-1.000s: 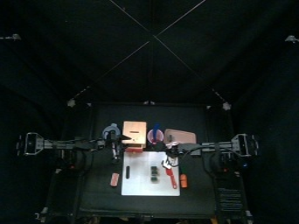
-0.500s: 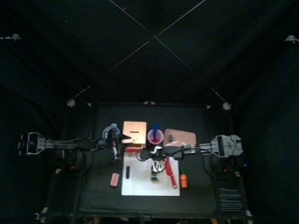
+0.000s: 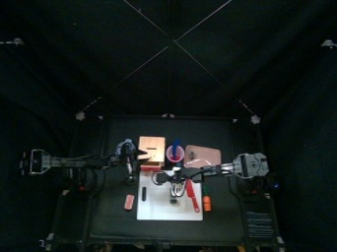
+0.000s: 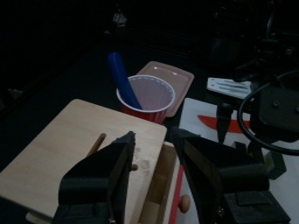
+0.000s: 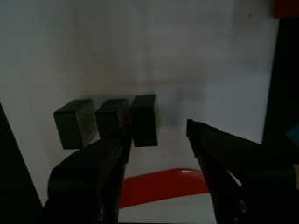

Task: Place sushi on board then cut the sushi with the knife then place the pieces on the plate
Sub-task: Place the 4 sushi pieces on the plate

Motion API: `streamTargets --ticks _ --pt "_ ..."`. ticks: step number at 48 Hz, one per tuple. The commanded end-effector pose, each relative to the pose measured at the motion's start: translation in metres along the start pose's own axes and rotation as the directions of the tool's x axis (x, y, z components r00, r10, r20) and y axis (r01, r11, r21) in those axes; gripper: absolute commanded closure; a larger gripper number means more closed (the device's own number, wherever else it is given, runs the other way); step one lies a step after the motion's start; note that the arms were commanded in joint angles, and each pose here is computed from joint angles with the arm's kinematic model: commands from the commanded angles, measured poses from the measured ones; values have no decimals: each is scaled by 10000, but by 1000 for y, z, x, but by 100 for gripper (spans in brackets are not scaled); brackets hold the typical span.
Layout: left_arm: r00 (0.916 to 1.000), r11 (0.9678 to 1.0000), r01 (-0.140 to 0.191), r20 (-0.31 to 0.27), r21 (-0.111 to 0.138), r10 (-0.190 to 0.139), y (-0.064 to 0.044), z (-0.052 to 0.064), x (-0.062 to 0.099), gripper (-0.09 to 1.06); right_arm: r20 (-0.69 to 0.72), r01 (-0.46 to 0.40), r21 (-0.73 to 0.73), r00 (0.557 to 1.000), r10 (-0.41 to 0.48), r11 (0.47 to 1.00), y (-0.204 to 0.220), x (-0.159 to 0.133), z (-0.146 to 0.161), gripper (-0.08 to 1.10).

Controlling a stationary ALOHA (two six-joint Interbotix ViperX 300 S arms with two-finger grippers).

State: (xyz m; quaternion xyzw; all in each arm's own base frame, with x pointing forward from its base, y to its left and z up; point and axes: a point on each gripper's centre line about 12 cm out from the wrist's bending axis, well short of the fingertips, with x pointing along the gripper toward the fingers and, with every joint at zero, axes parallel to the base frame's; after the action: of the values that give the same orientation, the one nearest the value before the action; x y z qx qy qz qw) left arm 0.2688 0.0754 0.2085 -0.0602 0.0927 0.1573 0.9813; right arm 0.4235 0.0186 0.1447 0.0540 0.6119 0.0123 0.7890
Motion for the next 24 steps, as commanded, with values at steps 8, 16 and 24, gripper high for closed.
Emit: streamTargets --ticks 8,16,24 --pt "9994 9998 -114 311 -167 120 2 10 3 19 322 -4 -203 9995 10 9998 7 -6 7 16" --pt "9994 9998 -114 326 -167 120 2 10 3 19 315 27 -116 9995 -24 9999 3 -1 5 17" --pt "9996 9997 -134 265 -191 139 2 8 3 19 256 40 -108 9997 -37 9999 2 3 4 24"
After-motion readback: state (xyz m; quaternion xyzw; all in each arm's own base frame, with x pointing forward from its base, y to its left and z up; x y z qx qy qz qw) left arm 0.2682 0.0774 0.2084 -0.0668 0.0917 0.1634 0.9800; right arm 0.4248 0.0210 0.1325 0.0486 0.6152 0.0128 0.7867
